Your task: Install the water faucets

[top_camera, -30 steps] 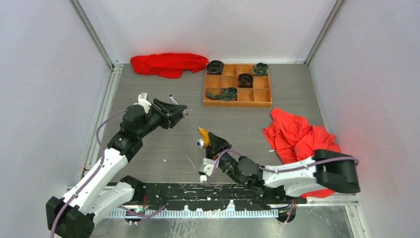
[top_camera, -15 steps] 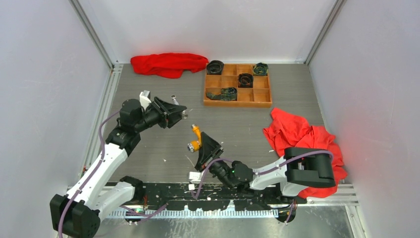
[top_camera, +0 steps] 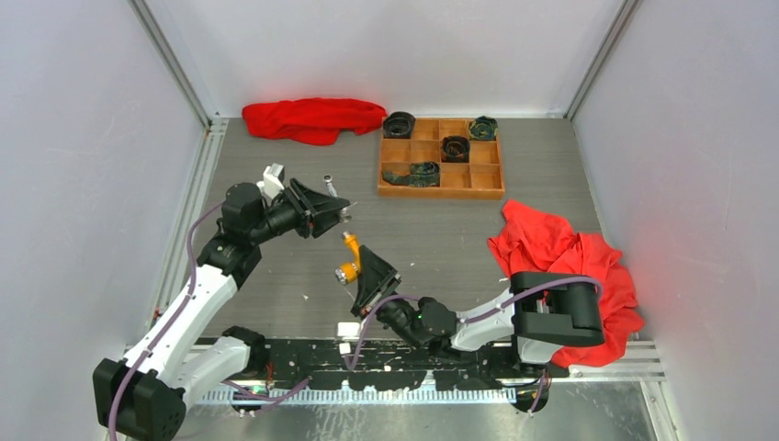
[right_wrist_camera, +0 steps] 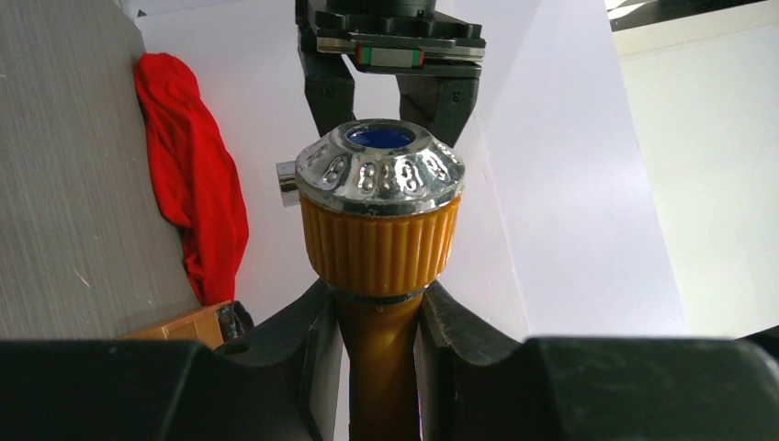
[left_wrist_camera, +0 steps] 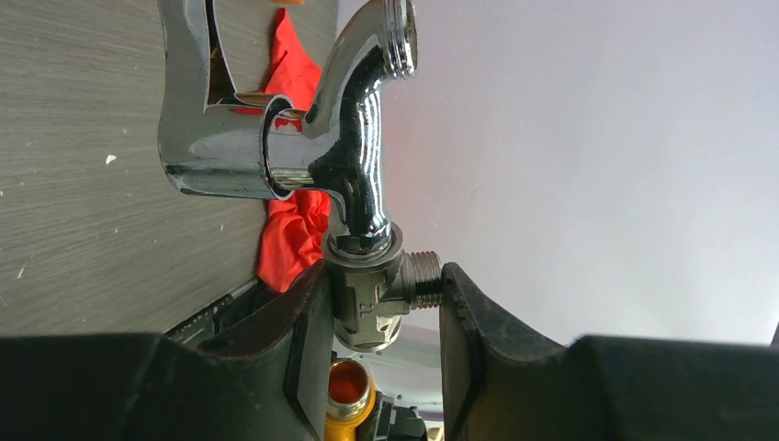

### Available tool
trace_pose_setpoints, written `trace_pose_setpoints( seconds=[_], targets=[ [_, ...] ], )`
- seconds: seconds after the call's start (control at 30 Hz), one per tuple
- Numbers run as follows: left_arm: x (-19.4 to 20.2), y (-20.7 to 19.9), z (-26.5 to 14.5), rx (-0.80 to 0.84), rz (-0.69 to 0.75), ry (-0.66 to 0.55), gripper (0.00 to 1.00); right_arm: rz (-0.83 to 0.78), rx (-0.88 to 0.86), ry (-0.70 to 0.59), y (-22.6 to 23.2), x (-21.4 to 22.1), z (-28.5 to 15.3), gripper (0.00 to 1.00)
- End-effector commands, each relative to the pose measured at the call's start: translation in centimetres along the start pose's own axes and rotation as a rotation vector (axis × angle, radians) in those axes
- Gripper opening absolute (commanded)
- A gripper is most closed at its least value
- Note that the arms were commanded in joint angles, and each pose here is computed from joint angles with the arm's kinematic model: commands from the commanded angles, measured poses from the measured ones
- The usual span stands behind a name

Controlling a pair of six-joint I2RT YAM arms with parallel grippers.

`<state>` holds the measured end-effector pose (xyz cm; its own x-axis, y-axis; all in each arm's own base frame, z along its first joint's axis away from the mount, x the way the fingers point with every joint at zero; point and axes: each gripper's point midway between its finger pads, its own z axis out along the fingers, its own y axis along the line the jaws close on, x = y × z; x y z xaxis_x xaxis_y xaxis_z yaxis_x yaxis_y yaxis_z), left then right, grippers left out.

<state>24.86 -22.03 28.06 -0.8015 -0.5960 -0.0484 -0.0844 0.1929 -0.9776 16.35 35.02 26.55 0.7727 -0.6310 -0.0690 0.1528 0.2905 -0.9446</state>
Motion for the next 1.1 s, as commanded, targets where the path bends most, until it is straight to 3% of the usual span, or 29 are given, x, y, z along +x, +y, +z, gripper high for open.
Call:
trace_pose_setpoints(
  seconds=[0.0, 1.07],
  targets=[
    [0.4, -3.8, -1.2, 0.158, 0.12, -0.004, 0.0, 0.134, 0.192, 0.022, -4.8, 0.3, 0.5, 0.01],
    [0.8, -3.6, -1.6, 0.153, 0.172, 0.003, 0.0, 0.159, 0.22, 0.103, -5.1, 2.0, 2.0, 0.01]
  ],
)
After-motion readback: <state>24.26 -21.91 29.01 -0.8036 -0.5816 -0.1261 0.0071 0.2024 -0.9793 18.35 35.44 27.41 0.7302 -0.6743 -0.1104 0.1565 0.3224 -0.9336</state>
